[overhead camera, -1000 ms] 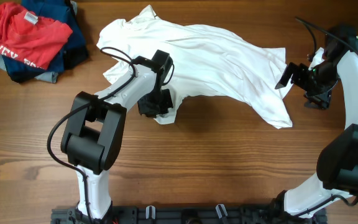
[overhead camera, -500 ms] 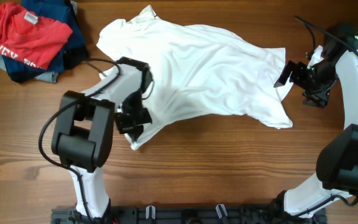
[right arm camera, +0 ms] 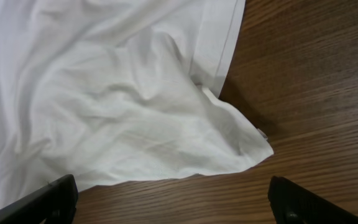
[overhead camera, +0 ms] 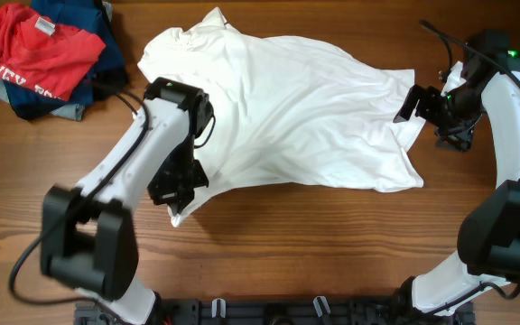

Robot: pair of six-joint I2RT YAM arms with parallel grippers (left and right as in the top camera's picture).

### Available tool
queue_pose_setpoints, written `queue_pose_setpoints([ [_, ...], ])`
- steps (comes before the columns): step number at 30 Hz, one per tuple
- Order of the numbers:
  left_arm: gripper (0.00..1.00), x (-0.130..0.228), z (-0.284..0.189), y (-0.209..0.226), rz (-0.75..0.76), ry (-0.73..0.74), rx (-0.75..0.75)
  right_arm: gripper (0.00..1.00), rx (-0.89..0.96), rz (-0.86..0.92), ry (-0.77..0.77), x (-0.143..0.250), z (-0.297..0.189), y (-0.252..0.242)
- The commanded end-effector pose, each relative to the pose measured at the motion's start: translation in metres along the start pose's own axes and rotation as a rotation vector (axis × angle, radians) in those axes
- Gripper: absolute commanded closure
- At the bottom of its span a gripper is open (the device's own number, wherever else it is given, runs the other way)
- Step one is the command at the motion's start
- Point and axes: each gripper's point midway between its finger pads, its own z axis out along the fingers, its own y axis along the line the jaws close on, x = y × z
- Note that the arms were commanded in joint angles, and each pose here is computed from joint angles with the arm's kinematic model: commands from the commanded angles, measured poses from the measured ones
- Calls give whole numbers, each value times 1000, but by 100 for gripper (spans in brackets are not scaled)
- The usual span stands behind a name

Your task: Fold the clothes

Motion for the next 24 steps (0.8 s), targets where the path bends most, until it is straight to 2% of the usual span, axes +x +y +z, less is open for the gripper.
queue_pose_setpoints([
  [1,96,14,-12,11,-23,-61,32,1,-33,6,-19,-1,-5,7],
  [4,96,30,-4,12,1,-37,40,1,-50,5,-22,-2,-5,10],
  [10,96,60,41,32,-11,82,-98,1,-53,1,-36,-6,-5,11],
  [14,96,69,56,43,-44,130,-154,1,-58,-2,-53,-10,-5,12],
  [20,96,69,57,42,-68,125,-149,1,-71,-18,-101,-21,-6,17],
  [21,75,66,58,39,-66,112,-137,1,-75,-22,-117,-25,-6,18],
  [22,46,61,59,33,-59,91,-113,2,-90,-27,-141,-31,-7,22],
  [24,28,54,60,25,-59,66,-78,6,-129,-41,-179,-41,-9,30],
])
